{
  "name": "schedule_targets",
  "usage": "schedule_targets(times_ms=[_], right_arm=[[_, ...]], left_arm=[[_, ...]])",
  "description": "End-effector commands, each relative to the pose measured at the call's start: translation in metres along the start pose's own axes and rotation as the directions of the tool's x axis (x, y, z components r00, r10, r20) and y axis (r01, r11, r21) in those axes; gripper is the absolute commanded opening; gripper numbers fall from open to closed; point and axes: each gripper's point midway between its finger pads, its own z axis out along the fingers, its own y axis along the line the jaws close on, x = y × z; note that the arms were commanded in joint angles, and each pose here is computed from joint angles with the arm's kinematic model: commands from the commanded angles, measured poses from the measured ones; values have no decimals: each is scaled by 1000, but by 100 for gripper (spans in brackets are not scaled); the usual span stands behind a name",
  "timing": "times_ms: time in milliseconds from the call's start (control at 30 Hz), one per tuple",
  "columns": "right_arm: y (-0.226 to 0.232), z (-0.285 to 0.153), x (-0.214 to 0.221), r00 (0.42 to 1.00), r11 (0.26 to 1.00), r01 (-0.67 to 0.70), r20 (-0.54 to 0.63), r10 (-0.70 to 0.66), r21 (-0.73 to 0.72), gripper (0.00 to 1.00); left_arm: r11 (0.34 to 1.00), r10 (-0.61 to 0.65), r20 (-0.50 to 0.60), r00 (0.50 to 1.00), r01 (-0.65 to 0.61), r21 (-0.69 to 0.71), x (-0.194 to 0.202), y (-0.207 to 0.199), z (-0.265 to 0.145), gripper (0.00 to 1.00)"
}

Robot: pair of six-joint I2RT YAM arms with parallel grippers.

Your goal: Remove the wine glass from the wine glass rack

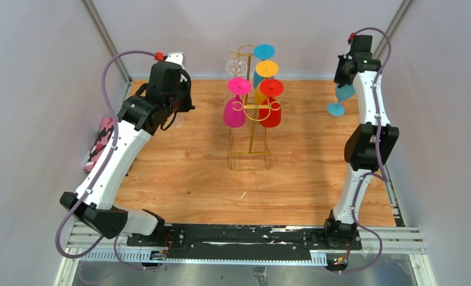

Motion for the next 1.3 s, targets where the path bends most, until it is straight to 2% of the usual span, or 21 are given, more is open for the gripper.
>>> schedule_targets(times_ms=[0, 333, 633, 833, 933, 1100, 1267], right_arm=[[-13, 24, -20, 999, 999, 38, 26, -39, 39, 0], [-22, 82, 11, 997, 995, 70, -34, -68, 77, 0], [-17, 81, 43, 998, 998, 29, -55, -26, 49, 0], [-18, 65, 65, 995, 998, 5, -97, 0, 55, 22], [-12, 52, 63, 996, 1000, -13, -86, 15, 22, 32], [-8, 27, 38, 1000, 1000, -19, -19, 19, 4, 46], [-10, -5, 8, 998, 1000, -13, 70, 12, 17, 54]], left_arm=[[999, 0, 56, 998, -2, 37, -7, -2, -15, 0], [999, -7, 91, 996, 2, 53, -8, -2, -18, 0], [997, -23, 127, 992, 13, 80, -6, -3, -21, 0], [996, -24, 111, 994, 15, 88, -1, -5, -18, 0], [995, -26, 106, 994, 16, 100, 0, -7, -18, 0], [992, -25, 107, 994, 12, 123, 0, -12, -14, 0], [990, -28, 120, 992, 11, 138, -2, -16, -11, 10]])
